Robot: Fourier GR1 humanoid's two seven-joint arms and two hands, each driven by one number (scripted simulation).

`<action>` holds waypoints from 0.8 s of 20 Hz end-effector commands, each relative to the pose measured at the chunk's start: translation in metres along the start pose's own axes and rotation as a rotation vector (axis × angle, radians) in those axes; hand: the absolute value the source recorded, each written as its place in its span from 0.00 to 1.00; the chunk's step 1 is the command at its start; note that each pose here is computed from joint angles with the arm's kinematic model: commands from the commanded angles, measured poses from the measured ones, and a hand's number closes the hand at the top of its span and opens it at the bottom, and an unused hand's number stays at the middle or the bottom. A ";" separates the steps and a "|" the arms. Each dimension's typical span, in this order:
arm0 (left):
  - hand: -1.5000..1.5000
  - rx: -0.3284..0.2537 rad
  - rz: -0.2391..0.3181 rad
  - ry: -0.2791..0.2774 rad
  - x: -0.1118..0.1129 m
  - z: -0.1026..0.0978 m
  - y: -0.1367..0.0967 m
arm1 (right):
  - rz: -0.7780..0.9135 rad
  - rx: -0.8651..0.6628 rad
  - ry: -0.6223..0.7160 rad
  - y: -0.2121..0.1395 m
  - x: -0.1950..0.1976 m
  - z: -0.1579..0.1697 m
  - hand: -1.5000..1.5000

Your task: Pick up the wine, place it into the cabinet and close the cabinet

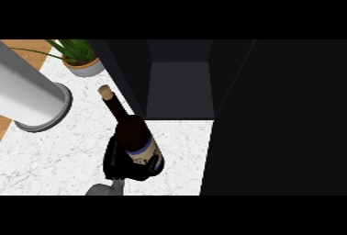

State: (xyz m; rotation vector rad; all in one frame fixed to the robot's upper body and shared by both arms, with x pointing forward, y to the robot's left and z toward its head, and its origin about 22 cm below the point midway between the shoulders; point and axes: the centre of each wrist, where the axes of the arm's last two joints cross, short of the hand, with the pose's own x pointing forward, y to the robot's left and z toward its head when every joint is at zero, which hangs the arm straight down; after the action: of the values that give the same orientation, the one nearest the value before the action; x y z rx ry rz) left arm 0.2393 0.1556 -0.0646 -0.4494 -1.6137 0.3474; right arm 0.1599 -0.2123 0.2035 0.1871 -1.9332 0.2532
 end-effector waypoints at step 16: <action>1.00 0.072 -0.010 0.020 -0.036 -0.021 -0.021 | -0.042 0.030 -0.006 -0.006 -0.011 0.003 0.00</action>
State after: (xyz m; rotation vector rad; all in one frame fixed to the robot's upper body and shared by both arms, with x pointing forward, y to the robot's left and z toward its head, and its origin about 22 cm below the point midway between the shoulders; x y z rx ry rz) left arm 0.2585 0.1131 -0.0812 -0.3808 -1.5652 0.4031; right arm 0.1628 -0.2117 0.1947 0.2250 -1.9228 0.2648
